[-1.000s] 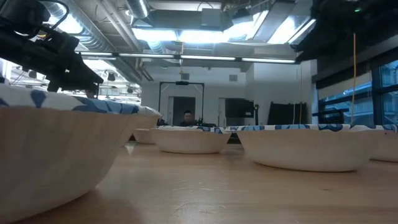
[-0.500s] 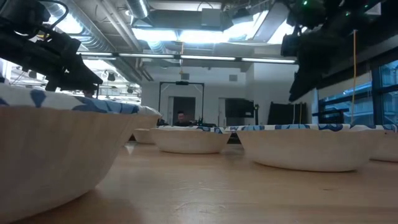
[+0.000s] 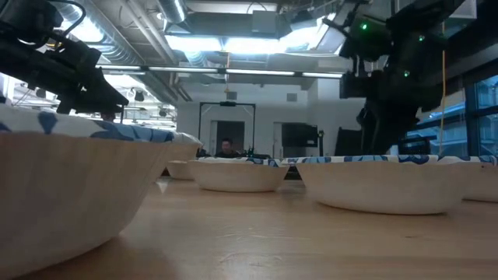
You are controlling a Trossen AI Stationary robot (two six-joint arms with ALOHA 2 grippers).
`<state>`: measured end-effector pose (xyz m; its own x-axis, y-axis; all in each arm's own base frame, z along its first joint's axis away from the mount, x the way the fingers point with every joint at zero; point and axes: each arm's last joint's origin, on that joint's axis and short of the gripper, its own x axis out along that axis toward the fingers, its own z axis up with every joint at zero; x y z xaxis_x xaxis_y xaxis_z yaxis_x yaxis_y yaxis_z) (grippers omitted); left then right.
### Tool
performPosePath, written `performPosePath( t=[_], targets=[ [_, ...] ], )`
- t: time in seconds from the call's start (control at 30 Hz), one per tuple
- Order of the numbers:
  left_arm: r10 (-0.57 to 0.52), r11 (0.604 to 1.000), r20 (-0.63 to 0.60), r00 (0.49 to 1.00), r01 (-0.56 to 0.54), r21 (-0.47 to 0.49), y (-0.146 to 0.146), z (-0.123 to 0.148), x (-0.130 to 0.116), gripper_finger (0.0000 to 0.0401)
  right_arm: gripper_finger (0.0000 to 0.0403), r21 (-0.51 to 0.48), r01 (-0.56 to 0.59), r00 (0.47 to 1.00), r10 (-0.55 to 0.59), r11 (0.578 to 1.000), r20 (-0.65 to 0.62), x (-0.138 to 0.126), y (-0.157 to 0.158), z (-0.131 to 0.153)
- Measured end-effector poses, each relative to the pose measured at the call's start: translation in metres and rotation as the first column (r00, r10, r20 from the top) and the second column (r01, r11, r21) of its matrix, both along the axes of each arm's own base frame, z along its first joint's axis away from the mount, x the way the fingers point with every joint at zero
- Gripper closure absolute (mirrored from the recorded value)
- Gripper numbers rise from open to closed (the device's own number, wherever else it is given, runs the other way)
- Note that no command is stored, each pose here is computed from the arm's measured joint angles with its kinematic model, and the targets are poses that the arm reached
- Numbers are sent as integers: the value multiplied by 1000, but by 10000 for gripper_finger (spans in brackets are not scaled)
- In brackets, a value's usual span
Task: Nest bowls inside each other
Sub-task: Stack the white bowl on top of the other white bowl
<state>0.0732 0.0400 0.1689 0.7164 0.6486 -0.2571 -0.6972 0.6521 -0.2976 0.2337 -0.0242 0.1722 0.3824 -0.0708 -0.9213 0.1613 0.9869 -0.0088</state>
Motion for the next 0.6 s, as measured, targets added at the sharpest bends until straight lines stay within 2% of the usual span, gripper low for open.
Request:
performPosePath(
  t=[0.2,0.33,0.47,0.6],
  targets=[
    [0,1000,0,1000,0,0,0,0,0,240,126,-93,21,997,-27,995,-67,6,-2,-16],
    [0,1000,0,1000,0,0,0,0,0,240,142,-107,27,998,-33,994,-60,10,-3,-20],
    [0,1000,0,1000,0,0,0,0,0,240,185,-107,27,998,-33,994,-51,11,-3,-20],
    [0,1000,0,1000,0,0,0,0,0,240,248,-108,27,999,-32,994,-42,14,-3,-18]
  ],
)
